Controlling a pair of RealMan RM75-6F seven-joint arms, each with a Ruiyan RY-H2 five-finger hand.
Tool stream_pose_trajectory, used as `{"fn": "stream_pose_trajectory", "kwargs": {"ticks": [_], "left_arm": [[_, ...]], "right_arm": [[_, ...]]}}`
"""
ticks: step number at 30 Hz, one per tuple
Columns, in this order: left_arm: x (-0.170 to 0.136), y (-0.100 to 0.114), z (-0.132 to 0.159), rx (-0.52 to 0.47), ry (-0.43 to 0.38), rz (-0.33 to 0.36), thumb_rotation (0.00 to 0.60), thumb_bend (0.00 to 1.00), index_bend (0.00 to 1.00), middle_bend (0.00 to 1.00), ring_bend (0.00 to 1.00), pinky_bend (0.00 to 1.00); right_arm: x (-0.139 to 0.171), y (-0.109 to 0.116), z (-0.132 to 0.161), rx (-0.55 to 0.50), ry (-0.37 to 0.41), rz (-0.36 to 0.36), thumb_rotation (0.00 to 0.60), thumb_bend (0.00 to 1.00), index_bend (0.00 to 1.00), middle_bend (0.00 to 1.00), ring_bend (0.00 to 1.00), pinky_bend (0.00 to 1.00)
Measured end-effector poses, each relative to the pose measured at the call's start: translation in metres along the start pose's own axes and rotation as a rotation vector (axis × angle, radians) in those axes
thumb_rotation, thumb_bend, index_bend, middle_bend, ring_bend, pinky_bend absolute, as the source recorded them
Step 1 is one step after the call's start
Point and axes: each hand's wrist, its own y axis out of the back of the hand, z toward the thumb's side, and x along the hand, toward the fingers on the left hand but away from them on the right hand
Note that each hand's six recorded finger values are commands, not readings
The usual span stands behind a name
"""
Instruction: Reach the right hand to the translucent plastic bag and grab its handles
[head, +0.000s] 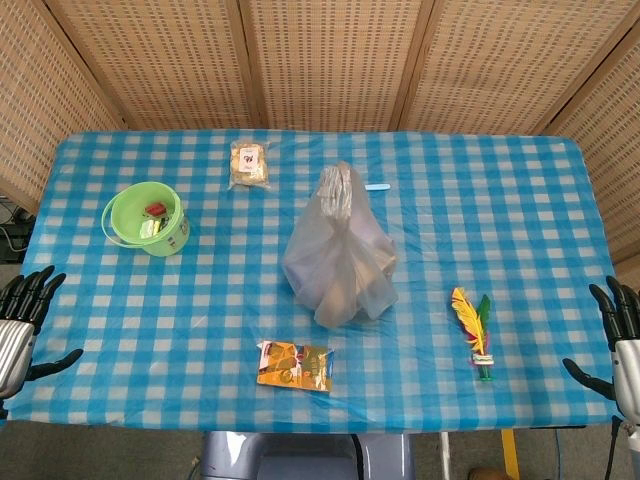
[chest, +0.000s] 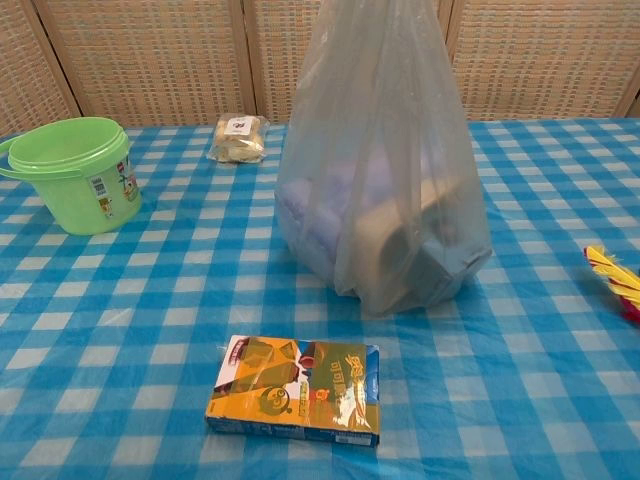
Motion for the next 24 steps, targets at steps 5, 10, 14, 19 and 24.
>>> {"fn": "stream_pose_trajectory", "kwargs": {"ticks": [5, 10, 14, 19, 24], "left_arm": [[0.002, -0.002, -0.001, -0.004, 0.003, -0.012, 0.600, 0.00, 0.00, 0.00, 0.00, 0.00], [0.005, -0.003, 0.002, -0.005, -0.009, -0.011, 0.600, 0.00, 0.00, 0.00, 0.00, 0.00], [0.008, -0.004, 0.004, -0.014, -0.023, -0.013, 0.600, 0.00, 0.00, 0.00, 0.00, 0.00], [0.015, -0.008, 0.002, -0.014, -0.017, -0.029, 0.600, 0.00, 0.00, 0.00, 0.00, 0.00], [0.022, -0.012, -0.004, -0.022, 0.006, -0.053, 0.600, 0.00, 0.00, 0.00, 0.00, 0.00]], "right_arm": [[0.000, -0.002, -0.001, 0.000, -0.003, 0.013, 0.600, 0.00, 0.00, 0.00, 0.00, 0.00], [-0.006, -0.005, 0.003, -0.014, 0.013, 0.036, 0.600, 0.00, 0.00, 0.00, 0.00, 0.00], [-0.019, -0.005, 0.014, -0.073, 0.058, 0.075, 0.600, 0.00, 0.00, 0.00, 0.00, 0.00], [-0.047, 0.000, 0.035, -0.246, 0.145, 0.153, 0.600, 0.00, 0.00, 0.00, 0.00, 0.00], [-0.082, 0.008, 0.069, -0.497, 0.258, 0.276, 0.600, 0.00, 0.00, 0.00, 0.00, 0.00]]}}
